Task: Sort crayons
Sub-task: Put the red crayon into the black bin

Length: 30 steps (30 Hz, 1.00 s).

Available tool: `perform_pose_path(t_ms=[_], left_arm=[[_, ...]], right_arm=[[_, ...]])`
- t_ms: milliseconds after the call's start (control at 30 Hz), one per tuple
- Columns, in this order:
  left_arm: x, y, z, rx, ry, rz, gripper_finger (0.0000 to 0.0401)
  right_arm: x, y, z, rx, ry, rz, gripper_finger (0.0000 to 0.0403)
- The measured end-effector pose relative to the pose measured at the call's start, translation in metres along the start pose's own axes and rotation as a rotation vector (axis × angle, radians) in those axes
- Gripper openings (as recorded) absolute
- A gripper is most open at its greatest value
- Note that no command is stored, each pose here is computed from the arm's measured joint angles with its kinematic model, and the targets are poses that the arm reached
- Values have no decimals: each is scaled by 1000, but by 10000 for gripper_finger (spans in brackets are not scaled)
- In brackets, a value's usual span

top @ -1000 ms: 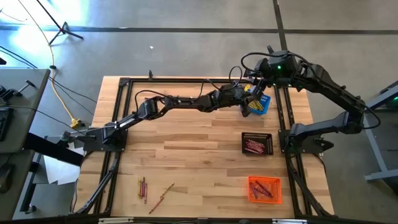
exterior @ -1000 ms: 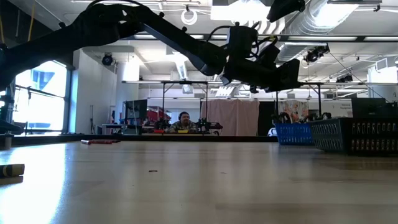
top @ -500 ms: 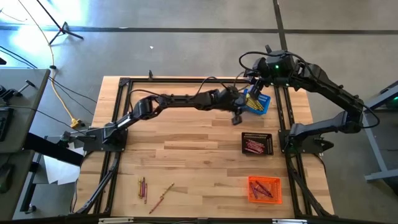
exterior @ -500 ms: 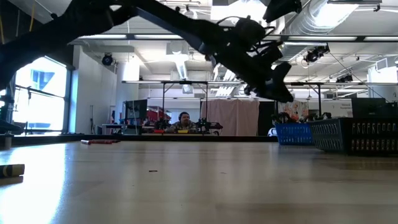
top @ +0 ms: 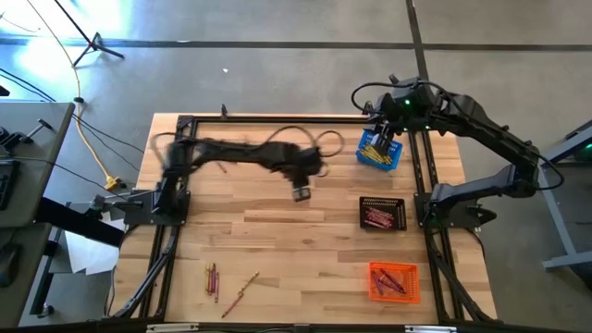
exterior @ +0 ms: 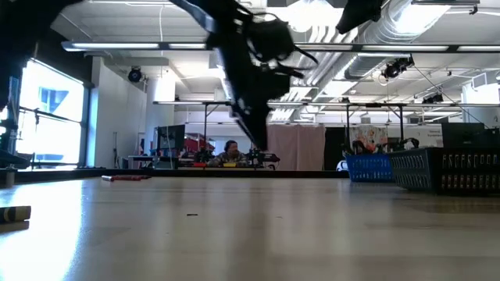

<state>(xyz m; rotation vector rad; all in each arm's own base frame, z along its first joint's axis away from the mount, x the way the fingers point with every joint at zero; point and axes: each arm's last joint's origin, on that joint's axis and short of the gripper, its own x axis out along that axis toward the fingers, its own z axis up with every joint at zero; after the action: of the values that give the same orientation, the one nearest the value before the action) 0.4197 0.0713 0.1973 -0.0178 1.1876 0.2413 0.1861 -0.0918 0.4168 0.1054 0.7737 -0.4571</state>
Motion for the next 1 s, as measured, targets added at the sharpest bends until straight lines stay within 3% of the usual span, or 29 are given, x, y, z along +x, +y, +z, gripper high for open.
perform_pose_path(t_ms=[300, 467, 667, 833, 1000], left_arm=[[-73, -24, -112, -333, -101, 95, 85], [-94, -32, -158, -423, -13, 98, 85], [-115, -52, -185, -518, 116, 0, 85], [-121, -61, -198, -673, 93, 161, 85], [-120, -54, -201, -654, 77, 291, 85]], right_arm=[[19, 1, 4, -55, 50, 20, 116], [45, 2, 7, -14, 130, 23, 116], [75, 4, 6, -19, 253, 39, 116], [96, 6, 5, -39, 318, 52, 116], [115, 7, 4, -68, 363, 60, 116]])
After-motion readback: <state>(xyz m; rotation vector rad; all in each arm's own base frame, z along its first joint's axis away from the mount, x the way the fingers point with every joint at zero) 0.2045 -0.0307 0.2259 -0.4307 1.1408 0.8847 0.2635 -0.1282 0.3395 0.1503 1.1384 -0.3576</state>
